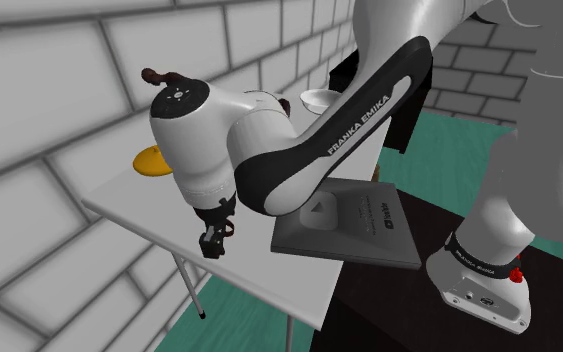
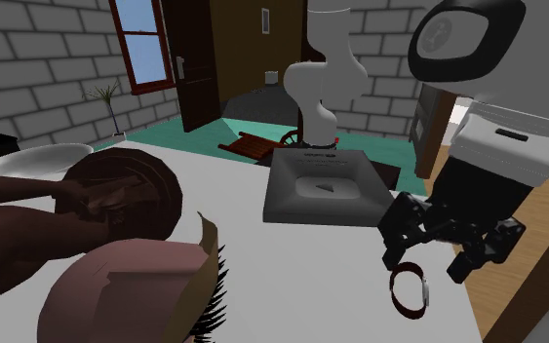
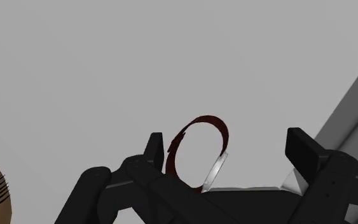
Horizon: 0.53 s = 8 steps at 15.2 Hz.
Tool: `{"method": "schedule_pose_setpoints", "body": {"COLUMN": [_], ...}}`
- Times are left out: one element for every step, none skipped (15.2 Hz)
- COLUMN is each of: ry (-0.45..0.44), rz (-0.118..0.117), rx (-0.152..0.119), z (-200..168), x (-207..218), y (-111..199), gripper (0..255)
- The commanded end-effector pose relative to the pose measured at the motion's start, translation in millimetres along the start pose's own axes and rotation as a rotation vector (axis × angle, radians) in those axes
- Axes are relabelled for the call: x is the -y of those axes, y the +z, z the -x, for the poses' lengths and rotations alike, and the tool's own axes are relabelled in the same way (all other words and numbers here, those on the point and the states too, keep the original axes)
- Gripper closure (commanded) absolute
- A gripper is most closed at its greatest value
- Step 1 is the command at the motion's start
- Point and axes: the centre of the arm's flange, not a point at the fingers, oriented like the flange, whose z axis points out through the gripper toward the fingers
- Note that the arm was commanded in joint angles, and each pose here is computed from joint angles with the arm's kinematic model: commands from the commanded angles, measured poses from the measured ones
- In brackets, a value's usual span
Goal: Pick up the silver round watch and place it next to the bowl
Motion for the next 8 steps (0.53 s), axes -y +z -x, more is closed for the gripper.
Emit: {"method": "schedule_pose_setpoints", "body": {"ry": [0.000, 0.000, 0.000, 0.000, 0.000, 0.000, 0.000, 0.000], "rz": [0.000, 0.000, 0.000, 0.000, 0.000, 0.000, 0.000, 0.000], "rx": [0.000, 0.000, 0.000, 0.000, 0.000, 0.000, 0.000, 0.000], "z": [-0.2, -0.2, -0.2, -0.2, -0.2, -0.2, -0.2, -0.2], "x": [0.2, 0.2, 0.2, 0.2, 0.1, 0.1, 0.1, 0.1], "y": [1.0, 1.0, 1.0, 1.0, 1.0, 1.0, 1.0, 1.0], "gripper": [0, 0, 0, 0, 0, 255, 255, 255]}}
